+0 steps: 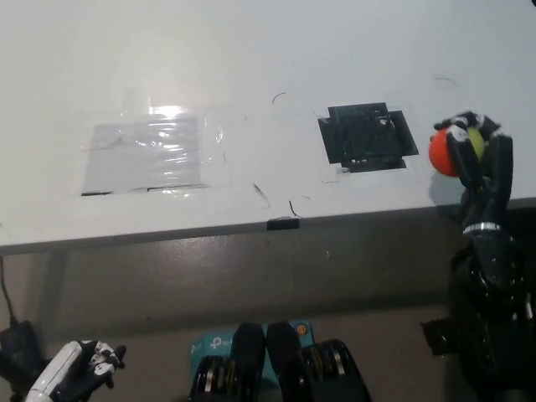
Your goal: The robot uses right hand to squeeze a small tennis ball placed on the black area of the table
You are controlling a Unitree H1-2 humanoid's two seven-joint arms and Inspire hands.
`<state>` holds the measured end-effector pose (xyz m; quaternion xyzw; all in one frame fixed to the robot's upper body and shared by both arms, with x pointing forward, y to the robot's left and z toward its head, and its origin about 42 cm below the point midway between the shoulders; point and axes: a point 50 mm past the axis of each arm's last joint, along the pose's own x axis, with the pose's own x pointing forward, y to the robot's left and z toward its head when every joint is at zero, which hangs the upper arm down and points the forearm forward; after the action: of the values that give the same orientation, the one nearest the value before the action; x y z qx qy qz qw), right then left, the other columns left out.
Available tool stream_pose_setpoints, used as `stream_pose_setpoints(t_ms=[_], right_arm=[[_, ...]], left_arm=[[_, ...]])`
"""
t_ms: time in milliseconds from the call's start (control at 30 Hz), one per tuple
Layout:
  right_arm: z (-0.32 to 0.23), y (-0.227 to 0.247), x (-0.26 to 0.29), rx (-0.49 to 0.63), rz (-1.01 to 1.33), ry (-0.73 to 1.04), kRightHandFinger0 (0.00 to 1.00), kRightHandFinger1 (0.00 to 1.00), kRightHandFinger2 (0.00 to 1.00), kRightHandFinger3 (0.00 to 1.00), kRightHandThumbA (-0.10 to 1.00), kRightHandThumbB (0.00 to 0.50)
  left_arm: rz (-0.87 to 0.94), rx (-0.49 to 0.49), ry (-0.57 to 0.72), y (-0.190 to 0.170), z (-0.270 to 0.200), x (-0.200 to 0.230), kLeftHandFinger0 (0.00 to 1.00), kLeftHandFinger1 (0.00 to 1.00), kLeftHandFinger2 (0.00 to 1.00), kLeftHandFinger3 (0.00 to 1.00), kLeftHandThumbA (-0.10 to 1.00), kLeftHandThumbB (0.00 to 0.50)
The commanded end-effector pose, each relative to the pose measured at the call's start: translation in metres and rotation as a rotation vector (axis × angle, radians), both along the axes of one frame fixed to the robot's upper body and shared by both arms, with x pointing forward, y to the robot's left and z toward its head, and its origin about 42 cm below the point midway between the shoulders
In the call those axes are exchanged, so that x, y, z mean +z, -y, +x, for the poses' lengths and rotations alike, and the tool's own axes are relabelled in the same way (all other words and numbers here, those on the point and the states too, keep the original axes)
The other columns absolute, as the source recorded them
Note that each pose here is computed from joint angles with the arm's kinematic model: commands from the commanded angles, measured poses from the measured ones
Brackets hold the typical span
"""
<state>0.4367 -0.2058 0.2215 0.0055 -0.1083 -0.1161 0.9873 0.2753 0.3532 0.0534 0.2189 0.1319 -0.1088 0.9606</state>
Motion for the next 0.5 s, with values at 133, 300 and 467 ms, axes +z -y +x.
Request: stream_pose_setpoints(t_ms=[133, 300, 467], right_arm=[[0.029, -0.019, 0.037, 0.076, -0.603, 0.064, 0.0, 0.1, 0.41, 0.2, -0.1, 0.288], [0.046, -0.027, 0.001, 0.124, -0.961, -0.019, 0.0, 0.07, 0.48, 0.28, -0.1, 0.174], [0.055, -0.032, -0.02, 0.119, -1.112, -0.046, 0.0, 0.1, 0.51, 0.33, -0.1, 0.061]], left_arm=[[0.02, -0.02, 0.049, -0.007, 0.006, 0.012, 0.13, 0.09, 0.27, 0.38, 0.62, 0.475], [0.013, -0.033, 0.058, -0.006, 0.006, 0.011, 0.11, 0.08, 0.27, 0.38, 0.64, 0.481], [0.011, -0.026, 0.05, -0.005, 0.005, 0.01, 0.11, 0.08, 0.28, 0.41, 0.63, 0.481]])
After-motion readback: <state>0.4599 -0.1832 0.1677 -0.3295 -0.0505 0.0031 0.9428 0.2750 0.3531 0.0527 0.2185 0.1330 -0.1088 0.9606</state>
